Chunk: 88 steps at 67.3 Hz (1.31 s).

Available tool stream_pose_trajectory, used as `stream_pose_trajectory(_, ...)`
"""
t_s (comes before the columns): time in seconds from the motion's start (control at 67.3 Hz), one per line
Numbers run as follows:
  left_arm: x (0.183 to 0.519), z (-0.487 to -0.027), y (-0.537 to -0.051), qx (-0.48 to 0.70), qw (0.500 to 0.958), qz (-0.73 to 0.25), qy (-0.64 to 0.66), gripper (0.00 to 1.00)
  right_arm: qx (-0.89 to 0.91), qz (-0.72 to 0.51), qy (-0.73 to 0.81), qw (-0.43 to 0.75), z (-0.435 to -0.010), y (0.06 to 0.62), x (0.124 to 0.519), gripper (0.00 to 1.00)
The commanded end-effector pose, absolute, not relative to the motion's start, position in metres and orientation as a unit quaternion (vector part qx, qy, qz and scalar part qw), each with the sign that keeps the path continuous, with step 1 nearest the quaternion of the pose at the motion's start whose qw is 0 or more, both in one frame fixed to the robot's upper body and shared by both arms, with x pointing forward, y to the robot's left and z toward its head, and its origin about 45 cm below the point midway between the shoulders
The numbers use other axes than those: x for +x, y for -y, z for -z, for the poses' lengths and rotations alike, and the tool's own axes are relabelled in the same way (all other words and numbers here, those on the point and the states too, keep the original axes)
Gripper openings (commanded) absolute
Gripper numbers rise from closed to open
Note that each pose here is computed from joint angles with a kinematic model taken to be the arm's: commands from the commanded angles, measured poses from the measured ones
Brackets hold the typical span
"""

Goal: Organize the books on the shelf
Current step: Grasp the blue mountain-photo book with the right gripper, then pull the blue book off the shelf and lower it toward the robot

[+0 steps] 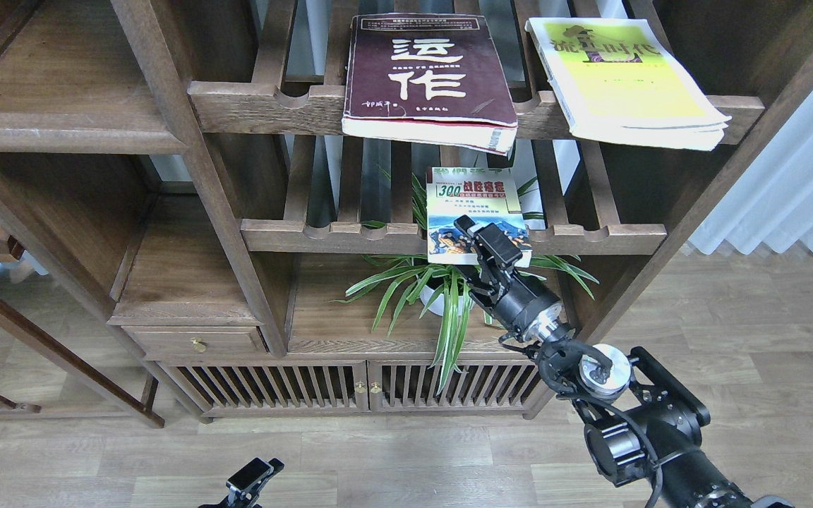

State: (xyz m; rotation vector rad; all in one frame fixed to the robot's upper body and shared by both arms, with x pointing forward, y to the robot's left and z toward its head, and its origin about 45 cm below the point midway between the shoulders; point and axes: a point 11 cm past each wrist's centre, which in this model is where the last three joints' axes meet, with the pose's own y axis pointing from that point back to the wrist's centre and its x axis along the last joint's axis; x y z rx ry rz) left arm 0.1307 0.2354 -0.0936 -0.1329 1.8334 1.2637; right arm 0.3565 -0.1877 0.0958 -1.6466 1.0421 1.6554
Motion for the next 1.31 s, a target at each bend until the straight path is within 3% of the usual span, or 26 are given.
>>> stream_pose_trajectory(0.0,0.131,0.093,-0.235,-0.054,0.44,-0.508,-0.738,1.0,-0.613,-0.616,-0.393,0.299,-0.099,0.193,0.359,0.69)
stream_pose_trajectory(0.282,0.13,0.094,-0.235,-0.053,0.439,-0.509,-0.738,1.0,-0.615,-0.604,-0.407,0.301,-0.098,0.196,0.359,0.47)
stream_pose_trajectory(0.46,0.13,0.094,-0.235,-0.053,0.439,-0.509,-0.738,1.0,-0.618,-0.6,-0.404,0.307,-0.1,0.196,0.36,0.25)
stream_pose_trajectory(0.49,0.13,0.094,-0.235,-0.054,0.44,-0.508,-0.739,1.0,-0.621,-0.598,-0.401,0.311,-0.102,0.196,0.36,0.21)
stream_pose_trajectory(0.52,0.13,0.094,-0.235,-0.053,0.439,-0.509,-0.738,1.0,-0.626,-0.587,-0.396,0.326,-0.107,0.2,0.361,0.08)
stream_pose_trajectory(0.549,0.13,0.094,-0.235,-0.053,0.439,-0.509,-0.738,1.0,-0.629,-0.584,-0.393,0.331,-0.108,0.201,0.361,0.05)
stream_pose_trajectory(0.861,0.13,0.094,-0.235,-0.053,0.44,-0.508,-0.739,1.0,-0.642,-0.577,-0.364,0.35,-0.105,0.2,0.337,0.03)
stream_pose_trajectory(1.292,0.13,0.092,-0.226,-0.05,0.447,-0.493,-0.745,1.0,-0.609,-0.67,-0.322,0.277,-0.05,0.189,0.21,0.03)
